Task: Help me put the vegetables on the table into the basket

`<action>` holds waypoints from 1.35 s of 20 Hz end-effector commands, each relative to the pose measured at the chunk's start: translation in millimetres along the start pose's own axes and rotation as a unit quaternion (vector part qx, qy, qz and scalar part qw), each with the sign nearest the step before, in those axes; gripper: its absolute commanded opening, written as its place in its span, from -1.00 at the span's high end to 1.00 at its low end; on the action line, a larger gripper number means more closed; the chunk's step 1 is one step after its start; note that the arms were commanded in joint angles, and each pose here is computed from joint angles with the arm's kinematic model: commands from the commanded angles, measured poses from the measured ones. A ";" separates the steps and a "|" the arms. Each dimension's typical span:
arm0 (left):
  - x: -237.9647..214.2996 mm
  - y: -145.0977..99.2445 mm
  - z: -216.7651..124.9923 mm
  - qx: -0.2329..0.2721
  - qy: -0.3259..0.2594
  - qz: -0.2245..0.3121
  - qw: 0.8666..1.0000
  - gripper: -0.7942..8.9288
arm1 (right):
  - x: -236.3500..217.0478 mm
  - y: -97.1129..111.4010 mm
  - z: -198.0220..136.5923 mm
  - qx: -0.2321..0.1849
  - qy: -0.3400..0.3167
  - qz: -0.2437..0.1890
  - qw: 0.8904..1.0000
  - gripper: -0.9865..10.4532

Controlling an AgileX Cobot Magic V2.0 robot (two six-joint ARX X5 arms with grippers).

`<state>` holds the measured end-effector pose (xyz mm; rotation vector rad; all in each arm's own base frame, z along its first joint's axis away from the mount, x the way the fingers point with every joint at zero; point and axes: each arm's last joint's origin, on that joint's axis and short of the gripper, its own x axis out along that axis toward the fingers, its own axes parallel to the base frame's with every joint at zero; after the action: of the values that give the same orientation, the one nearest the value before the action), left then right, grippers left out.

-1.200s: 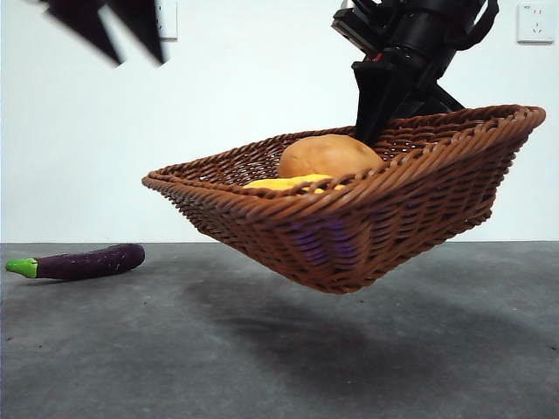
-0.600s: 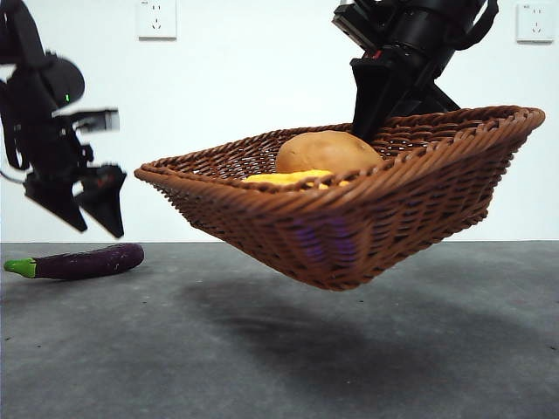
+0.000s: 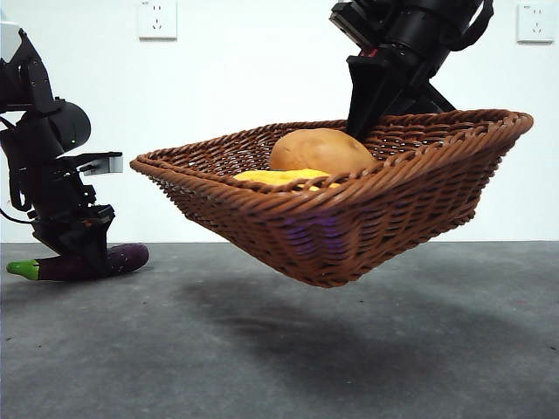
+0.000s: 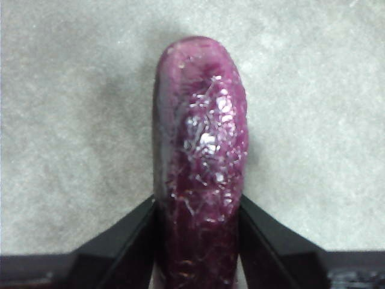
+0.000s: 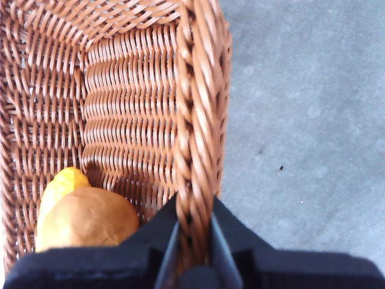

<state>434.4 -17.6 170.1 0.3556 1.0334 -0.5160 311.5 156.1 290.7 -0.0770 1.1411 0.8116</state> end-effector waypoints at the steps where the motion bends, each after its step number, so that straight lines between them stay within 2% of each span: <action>1: -2.1 -0.4 0.1 -0.006 0.002 -0.005 1.000 0.85 | 2.7 -0.5 0.1 0.004 0.001 0.008 1.000 0.85; 3: -23.0 -3.0 4.0 -0.005 -0.006 -0.001 1.000 0.85 | 2.8 -0.7 0.2 0.006 0.001 0.008 1.000 0.85; 5: -59.8 -6.9 11.1 -0.008 -0.041 0.001 0.999 0.85 | 2.9 -0.9 0.2 0.006 0.001 0.006 1.000 0.85; 9: -163.9 -35.3 15.0 0.014 -0.128 -0.014 0.992 0.85 | 3.8 -1.3 0.2 0.008 0.002 0.006 1.000 0.85; 10: -190.1 -48.5 12.4 0.031 -0.148 -0.023 0.988 0.85 | 5.3 -1.9 0.0 0.010 0.005 0.006 1.000 0.85; 13: -254.6 -104.8 -2.4 0.138 -0.175 -0.055 0.973 0.85 | 16.0 -6.1 -2.5 0.019 0.033 0.010 0.999 0.85; 15: -281.7 -144.9 -8.8 0.213 -0.191 -0.062 0.956 0.85 | 26.6 -7.4 -5.2 0.026 0.060 0.017 0.998 0.85; 17: -286.0 -178.3 -10.3 0.269 -0.163 -0.059 0.947 0.85 | 30.9 -3.2 -5.5 0.021 0.068 0.028 0.997 0.85; 19: -271.4 -198.9 -4.3 0.283 -0.120 -0.072 0.949 0.85 | 32.5 4.3 -4.6 0.015 0.064 0.060 0.996 0.85; 21: -248.5 -203.2 7.2 0.277 -0.095 -0.091 0.952 0.85 | 34.1 9.8 -4.1 0.012 0.064 0.068 0.996 0.85; 24: -201.2 -212.9 20.8 0.283 -0.027 -0.136 0.949 0.85 | 34.6 11.8 -4.7 0.011 0.068 0.069 0.995 0.85; 27: -164.6 -224.4 28.2 0.302 0.018 -0.162 0.939 0.85 | 34.6 11.6 -4.5 0.010 0.067 0.069 0.995 0.85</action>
<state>262.5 -178.2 321.2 0.7360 0.9532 -1.1218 308.3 180.1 263.5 -0.0533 1.2878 0.9166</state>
